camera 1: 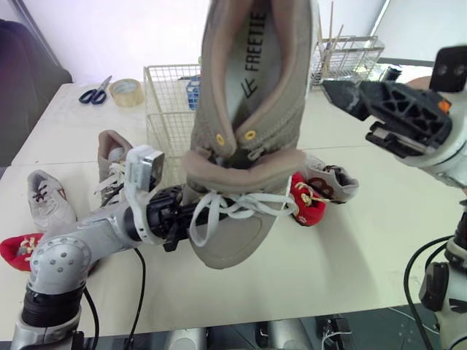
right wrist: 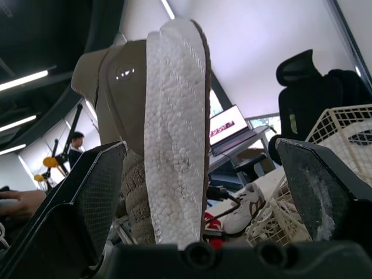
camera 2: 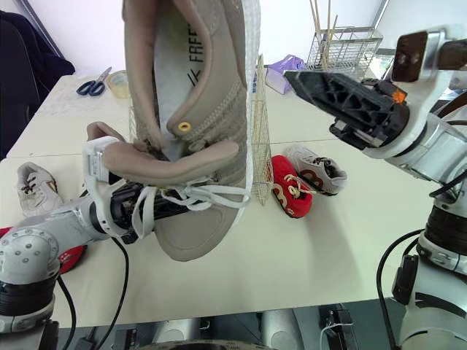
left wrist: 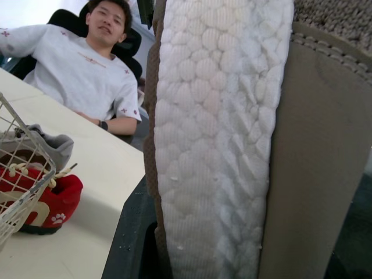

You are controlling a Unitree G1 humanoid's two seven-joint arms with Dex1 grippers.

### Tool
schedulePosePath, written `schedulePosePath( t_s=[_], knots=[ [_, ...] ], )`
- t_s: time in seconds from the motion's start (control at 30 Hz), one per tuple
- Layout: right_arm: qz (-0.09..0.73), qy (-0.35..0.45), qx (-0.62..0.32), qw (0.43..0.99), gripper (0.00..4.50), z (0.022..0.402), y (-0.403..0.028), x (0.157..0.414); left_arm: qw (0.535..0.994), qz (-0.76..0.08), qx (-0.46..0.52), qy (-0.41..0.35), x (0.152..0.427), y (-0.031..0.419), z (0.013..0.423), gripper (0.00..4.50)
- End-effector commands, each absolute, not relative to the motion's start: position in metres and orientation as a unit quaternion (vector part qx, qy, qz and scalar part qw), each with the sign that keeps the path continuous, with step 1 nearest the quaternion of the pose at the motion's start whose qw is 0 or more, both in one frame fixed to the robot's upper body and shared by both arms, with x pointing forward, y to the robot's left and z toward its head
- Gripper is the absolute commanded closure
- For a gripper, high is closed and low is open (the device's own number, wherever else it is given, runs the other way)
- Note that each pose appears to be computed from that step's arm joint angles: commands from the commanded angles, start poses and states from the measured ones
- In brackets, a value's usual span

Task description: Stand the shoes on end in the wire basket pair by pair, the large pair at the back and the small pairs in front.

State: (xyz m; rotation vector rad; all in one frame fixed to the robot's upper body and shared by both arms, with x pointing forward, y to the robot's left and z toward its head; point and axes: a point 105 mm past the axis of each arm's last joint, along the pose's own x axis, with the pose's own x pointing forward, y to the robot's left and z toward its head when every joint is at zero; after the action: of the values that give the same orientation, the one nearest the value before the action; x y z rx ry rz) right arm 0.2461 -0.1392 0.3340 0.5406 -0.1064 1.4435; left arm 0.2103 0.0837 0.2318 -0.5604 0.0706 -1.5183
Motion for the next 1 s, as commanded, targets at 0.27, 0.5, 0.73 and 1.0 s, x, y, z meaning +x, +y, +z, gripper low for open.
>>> schedulePosePath(
  t_s=[0.27,0.5,0.73,1.0],
  knots=[
    [0.674,-0.051,0.207,0.707,0.02,0.330,-0.108,0.242,0.680,-0.699,-0.220,0.028,0.205,0.079,0.232,3.60],
    [0.710,-0.029,0.195,0.676,0.02,0.325,-0.098,0.223,0.687,-0.689,-0.229,0.023,0.210,0.084,0.234,3.60],
    [0.696,0.003,0.189,0.693,0.02,0.302,-0.098,0.228,0.684,-0.693,-0.229,0.013,0.209,0.085,0.243,3.60],
    [0.699,-0.007,0.192,0.689,0.02,0.302,-0.090,0.231,0.679,-0.700,-0.220,0.028,0.206,0.078,0.236,3.60]
  ],
)
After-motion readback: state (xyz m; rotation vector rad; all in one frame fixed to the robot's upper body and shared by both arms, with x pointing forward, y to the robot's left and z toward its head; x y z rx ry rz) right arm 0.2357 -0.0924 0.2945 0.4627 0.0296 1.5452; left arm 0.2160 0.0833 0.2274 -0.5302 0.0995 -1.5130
